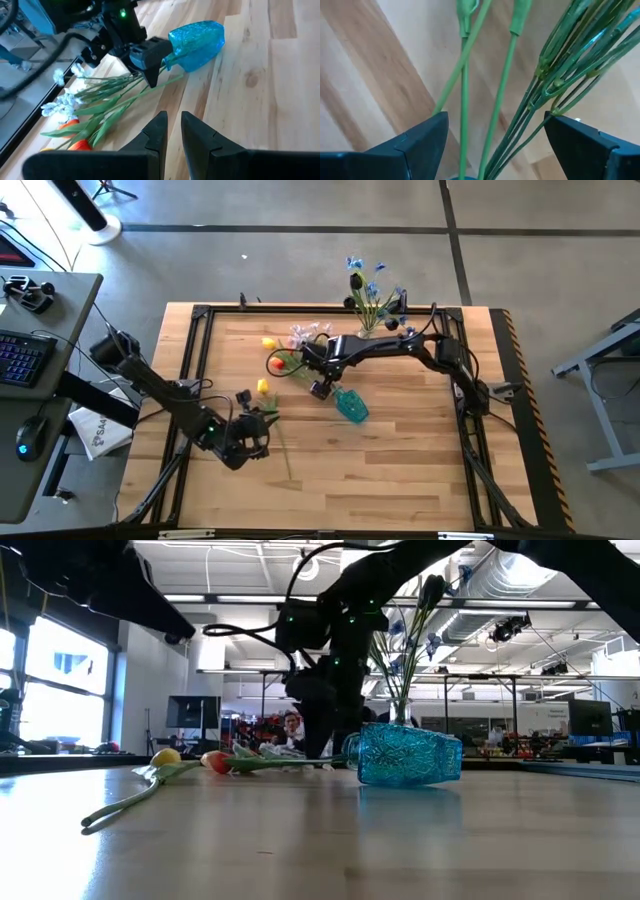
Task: Sort flowers into vase by color
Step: Put the yellow tulip into the blue flower vase
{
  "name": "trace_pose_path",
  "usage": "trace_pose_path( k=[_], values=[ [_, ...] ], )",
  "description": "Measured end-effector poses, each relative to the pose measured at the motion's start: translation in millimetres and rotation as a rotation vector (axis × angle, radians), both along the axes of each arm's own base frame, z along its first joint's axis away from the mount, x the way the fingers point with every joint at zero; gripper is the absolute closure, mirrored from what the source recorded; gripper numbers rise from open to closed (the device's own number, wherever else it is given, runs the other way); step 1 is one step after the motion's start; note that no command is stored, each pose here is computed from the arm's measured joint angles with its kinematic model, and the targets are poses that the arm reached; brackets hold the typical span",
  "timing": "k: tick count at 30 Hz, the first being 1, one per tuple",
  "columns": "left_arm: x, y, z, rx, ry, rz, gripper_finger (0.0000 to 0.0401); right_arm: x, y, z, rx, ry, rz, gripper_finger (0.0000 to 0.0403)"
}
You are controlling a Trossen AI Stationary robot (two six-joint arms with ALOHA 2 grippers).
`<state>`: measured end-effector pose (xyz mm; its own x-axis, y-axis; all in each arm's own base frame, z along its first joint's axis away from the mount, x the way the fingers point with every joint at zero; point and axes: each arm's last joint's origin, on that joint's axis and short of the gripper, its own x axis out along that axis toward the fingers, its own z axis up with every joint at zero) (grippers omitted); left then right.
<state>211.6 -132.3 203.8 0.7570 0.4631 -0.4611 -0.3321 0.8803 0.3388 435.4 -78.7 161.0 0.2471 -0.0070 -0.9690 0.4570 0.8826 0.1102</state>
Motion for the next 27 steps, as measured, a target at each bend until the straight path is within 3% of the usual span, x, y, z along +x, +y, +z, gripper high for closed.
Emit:
trace_pose_path(
  k=[13,19,27],
  values=[
    [4.4,5.2,-2.1,-0.015,0.018,0.015,0.0357,-0.6,-3.3,1.2,0.025,-0.010,-0.005,0.0080],
    [4.4,5.2,-2.1,-0.015,0.019,0.014,0.0357,3.3,-1.6,4.0,0.089,-0.057,-0.009,0.0084],
    [4.6,5.1,-2.0,-0.017,0.016,0.014,0.0357,9.3,4.6,5.5,0.062,-0.102,-0.030,0.0084]
  ],
)
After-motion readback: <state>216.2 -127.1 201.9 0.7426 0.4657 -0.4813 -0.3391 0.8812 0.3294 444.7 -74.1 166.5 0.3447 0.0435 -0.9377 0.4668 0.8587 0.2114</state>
